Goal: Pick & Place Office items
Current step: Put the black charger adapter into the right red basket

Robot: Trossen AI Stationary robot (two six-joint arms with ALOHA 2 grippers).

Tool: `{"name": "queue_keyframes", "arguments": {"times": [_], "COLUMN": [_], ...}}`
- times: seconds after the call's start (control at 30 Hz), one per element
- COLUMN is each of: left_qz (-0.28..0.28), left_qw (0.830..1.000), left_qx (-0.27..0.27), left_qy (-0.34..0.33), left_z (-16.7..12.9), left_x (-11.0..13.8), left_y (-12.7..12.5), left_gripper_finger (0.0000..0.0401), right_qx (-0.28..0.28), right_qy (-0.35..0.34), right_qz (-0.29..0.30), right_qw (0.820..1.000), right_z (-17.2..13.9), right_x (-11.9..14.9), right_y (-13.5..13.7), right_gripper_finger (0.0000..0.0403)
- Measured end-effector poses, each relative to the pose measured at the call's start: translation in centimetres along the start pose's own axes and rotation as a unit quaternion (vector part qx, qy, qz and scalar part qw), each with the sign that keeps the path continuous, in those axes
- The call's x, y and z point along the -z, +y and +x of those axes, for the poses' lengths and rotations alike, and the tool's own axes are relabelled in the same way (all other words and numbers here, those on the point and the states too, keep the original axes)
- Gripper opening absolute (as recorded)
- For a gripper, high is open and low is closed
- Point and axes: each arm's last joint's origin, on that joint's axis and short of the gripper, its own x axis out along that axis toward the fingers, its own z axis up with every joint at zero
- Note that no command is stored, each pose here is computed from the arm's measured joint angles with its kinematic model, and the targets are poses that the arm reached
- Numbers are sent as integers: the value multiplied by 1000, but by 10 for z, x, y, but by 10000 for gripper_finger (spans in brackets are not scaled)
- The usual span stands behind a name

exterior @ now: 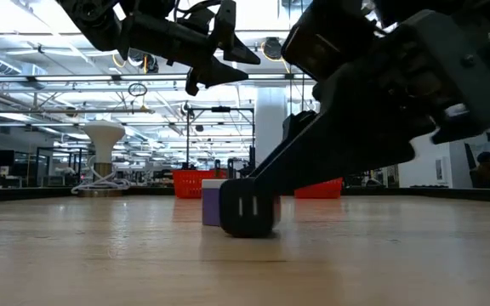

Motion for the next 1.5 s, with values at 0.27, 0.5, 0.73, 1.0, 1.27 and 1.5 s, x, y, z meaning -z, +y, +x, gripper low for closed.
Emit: {"name": "queue_keyframes", "arguments": {"times": [0.27,0.5,0.73,1.0,1.27,1.5], "left_qz": [1,0,1,4,4,3], "left_qw": [1000,1000,1000,1000,1000,1000], "left_qx": [0,0,0,-1,4,4], "left_qy": [0,0,0,4,5,5], "left_z": [0,0,0,0,0,0], "left_x": [0,0,0,1,1,1], "left_y": [0,0,0,0,0,0], "left_gripper_finger": [214,214,214,214,214,214], "right_qx": [6,6,27,58,117,185], "right_qy": [0,3,26,50,66,72], "right_qz": [16,12,2,-20,-56,-94], "right_qw": [1000,1000,999,997,989,976], "right_z": [1,1,-9,-26,-52,-76], "right_x": [-1,0,-5,-16,-32,-47], "right_y": [-3,-3,-5,-8,-13,-24], "right_gripper_finger": [185,163,163,163,163,163]}}
